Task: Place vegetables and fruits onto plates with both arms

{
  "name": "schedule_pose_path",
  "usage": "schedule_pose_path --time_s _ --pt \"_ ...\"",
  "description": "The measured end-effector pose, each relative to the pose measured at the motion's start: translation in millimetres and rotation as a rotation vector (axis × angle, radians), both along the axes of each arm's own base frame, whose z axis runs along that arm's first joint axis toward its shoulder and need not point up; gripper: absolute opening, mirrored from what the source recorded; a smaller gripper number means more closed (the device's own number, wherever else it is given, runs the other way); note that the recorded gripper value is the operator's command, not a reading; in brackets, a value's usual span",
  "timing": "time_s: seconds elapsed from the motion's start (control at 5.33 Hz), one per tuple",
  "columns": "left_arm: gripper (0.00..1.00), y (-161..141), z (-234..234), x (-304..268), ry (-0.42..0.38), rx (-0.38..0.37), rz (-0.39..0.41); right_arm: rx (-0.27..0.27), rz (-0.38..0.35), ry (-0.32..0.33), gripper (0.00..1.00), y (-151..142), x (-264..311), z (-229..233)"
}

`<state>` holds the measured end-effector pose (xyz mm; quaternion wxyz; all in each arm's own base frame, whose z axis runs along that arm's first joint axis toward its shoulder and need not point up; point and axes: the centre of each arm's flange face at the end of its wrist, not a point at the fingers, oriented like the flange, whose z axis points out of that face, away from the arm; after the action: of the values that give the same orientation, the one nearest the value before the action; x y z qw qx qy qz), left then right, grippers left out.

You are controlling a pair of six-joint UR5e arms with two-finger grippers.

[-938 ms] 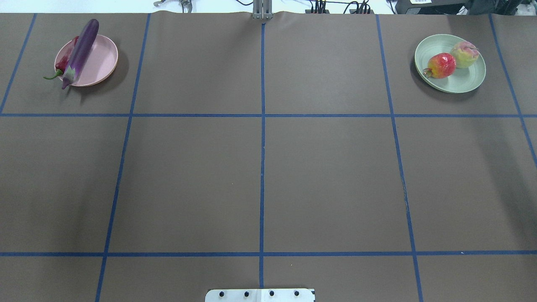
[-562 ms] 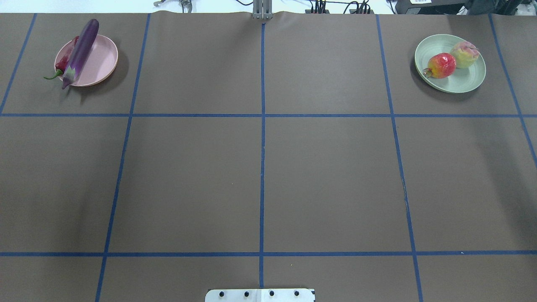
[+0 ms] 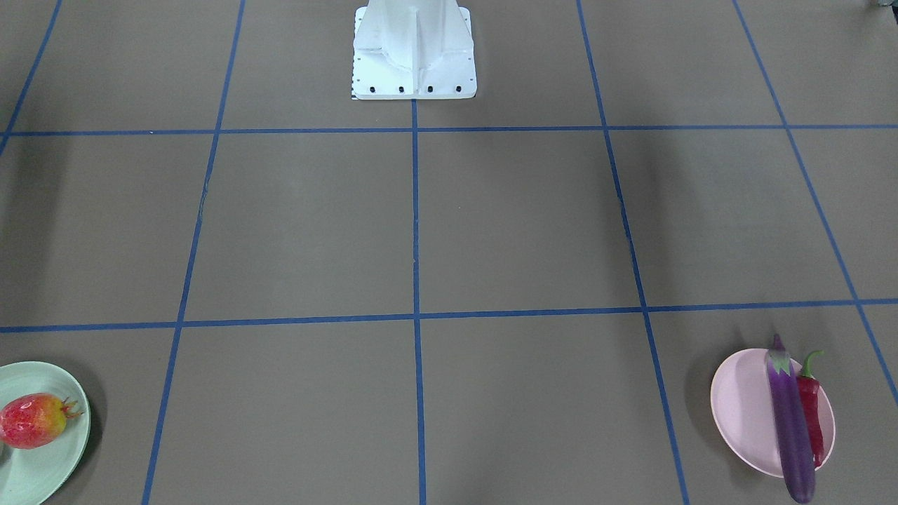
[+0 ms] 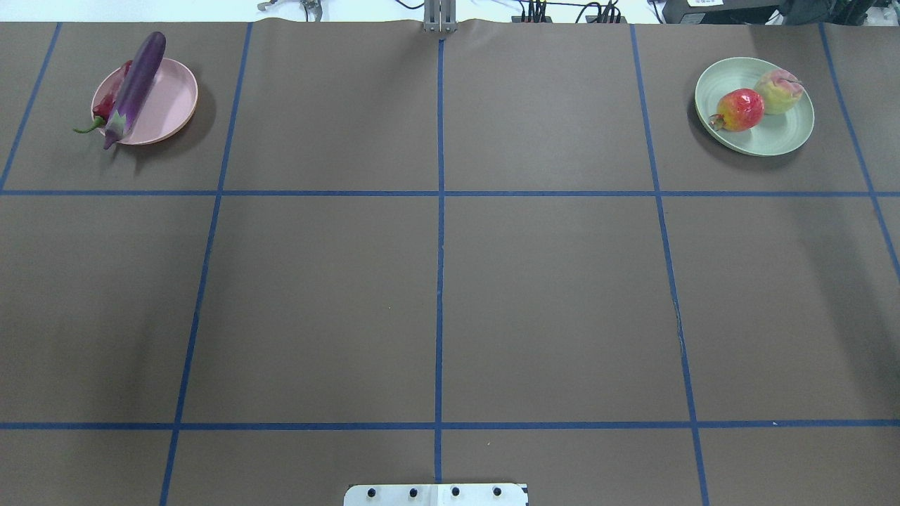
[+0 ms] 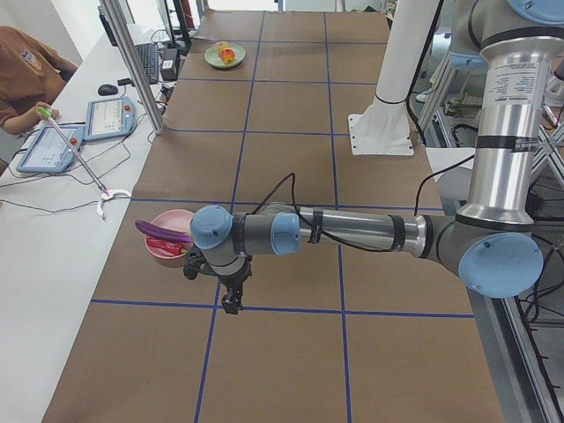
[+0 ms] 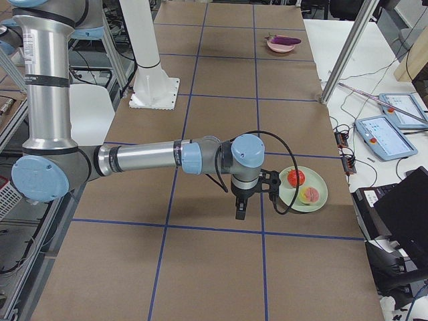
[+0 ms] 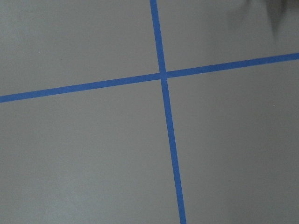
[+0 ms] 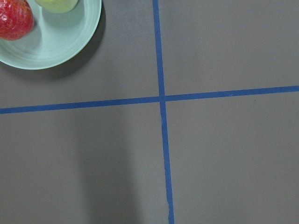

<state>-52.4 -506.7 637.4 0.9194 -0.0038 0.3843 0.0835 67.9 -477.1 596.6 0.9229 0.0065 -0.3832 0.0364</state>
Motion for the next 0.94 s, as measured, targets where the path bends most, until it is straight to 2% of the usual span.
schedule_pose_path --time_s 0.38,0.94 --pt "1.0 1.3 0.5 -0.1 -0.001 -0.001 0.0 0.024 -0.034 -0.024 1.0 0.0 -2.5 1.9" --pt "1.0 0.7 0.9 -0.1 -0.001 -0.002 0.0 0.036 -0.039 -0.05 1.0 -0.6 -4.4 -2.8"
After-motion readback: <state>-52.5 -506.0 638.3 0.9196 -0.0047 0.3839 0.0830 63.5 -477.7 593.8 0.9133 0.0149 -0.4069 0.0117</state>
